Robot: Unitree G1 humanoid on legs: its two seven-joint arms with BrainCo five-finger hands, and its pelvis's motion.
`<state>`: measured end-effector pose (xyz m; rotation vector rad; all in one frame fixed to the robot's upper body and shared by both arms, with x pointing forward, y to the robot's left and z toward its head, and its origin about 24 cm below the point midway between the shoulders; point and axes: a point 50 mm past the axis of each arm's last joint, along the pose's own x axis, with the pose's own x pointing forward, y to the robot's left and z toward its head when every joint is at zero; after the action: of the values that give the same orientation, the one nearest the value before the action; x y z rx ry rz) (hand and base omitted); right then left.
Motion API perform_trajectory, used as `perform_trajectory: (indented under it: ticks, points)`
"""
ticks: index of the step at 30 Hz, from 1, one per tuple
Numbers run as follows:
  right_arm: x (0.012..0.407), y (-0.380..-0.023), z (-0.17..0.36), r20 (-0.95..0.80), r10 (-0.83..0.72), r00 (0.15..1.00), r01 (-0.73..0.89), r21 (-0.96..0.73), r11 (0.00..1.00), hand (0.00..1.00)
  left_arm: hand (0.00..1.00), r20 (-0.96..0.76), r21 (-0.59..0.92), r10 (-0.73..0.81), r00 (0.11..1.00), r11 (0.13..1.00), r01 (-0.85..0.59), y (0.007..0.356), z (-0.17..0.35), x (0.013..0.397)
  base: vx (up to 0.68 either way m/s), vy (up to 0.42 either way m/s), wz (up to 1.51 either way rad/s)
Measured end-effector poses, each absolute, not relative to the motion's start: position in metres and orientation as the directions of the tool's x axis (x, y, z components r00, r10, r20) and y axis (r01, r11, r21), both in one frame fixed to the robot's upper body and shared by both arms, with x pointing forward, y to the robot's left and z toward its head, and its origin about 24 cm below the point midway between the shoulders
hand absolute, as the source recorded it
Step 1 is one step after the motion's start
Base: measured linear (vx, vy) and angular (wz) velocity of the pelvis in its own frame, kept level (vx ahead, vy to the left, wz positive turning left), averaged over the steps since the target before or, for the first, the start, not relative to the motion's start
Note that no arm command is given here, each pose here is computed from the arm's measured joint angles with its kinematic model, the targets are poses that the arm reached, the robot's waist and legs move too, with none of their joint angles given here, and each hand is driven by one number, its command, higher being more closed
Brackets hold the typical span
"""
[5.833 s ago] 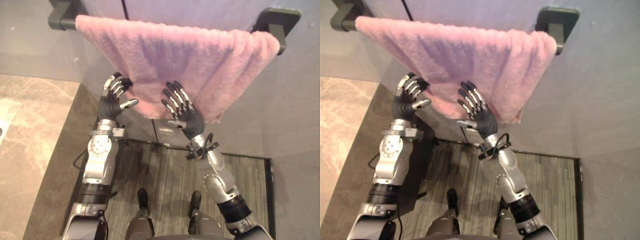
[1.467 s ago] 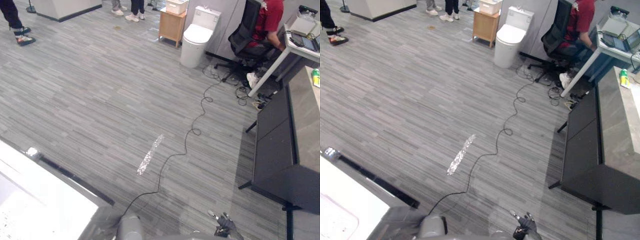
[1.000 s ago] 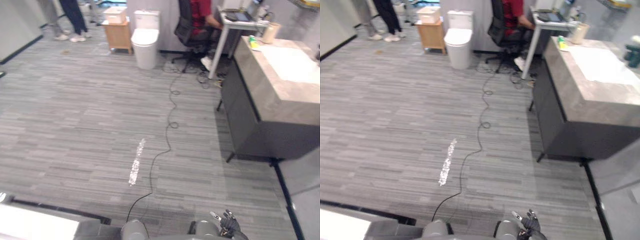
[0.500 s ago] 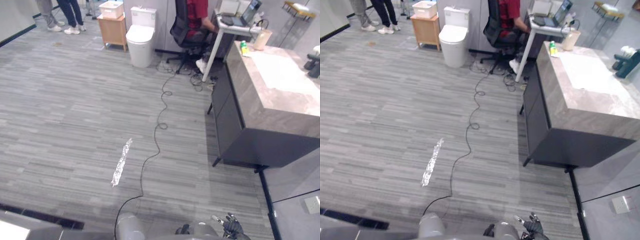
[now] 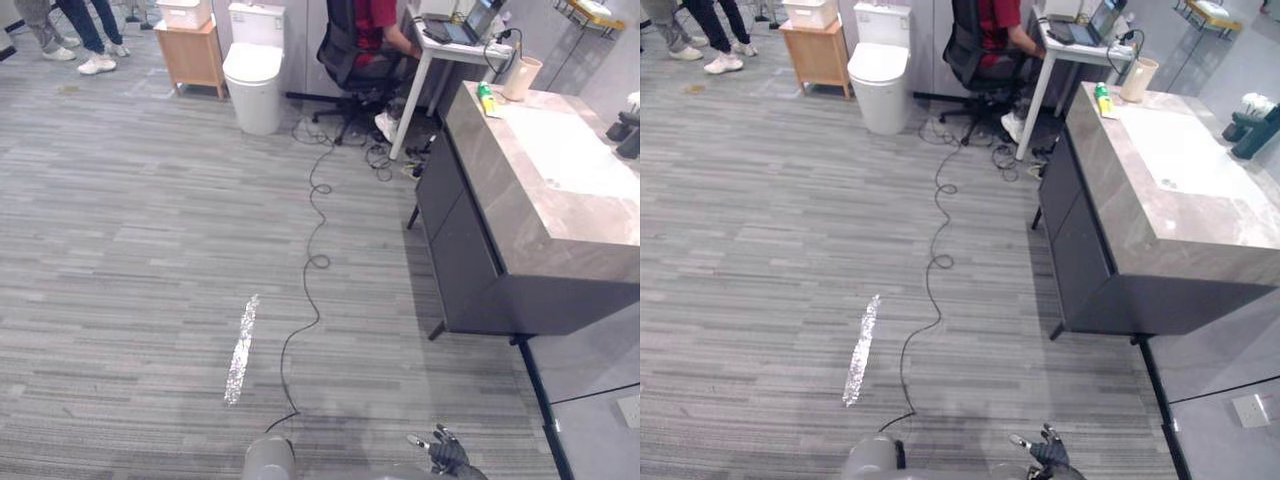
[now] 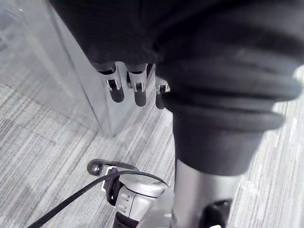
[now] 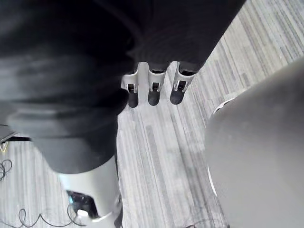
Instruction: Organize washtable
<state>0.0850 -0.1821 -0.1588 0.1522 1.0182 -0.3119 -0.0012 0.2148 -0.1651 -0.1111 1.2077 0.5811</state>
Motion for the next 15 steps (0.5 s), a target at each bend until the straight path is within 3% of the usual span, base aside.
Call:
perform_trajectory:
  ticks: [8,15]
  points:
    - [0.090,-0.191,-0.155,-0.833,-0.214,0.510,0.373,-0.010,0.928,0.00,0.00,-0.914,0.236,0.351,0.203,0.867,-0.439,0.218,-0.166,-0.007,-0.02,-0.039,-0.14]
    - [0.087,-0.190,-0.157,-0.849,-0.212,0.484,0.383,-0.012,0.924,0.00,0.00,-0.913,0.249,0.360,0.193,0.866,-0.434,0.223,-0.166,-0.008,0.08,-0.246,-0.15]
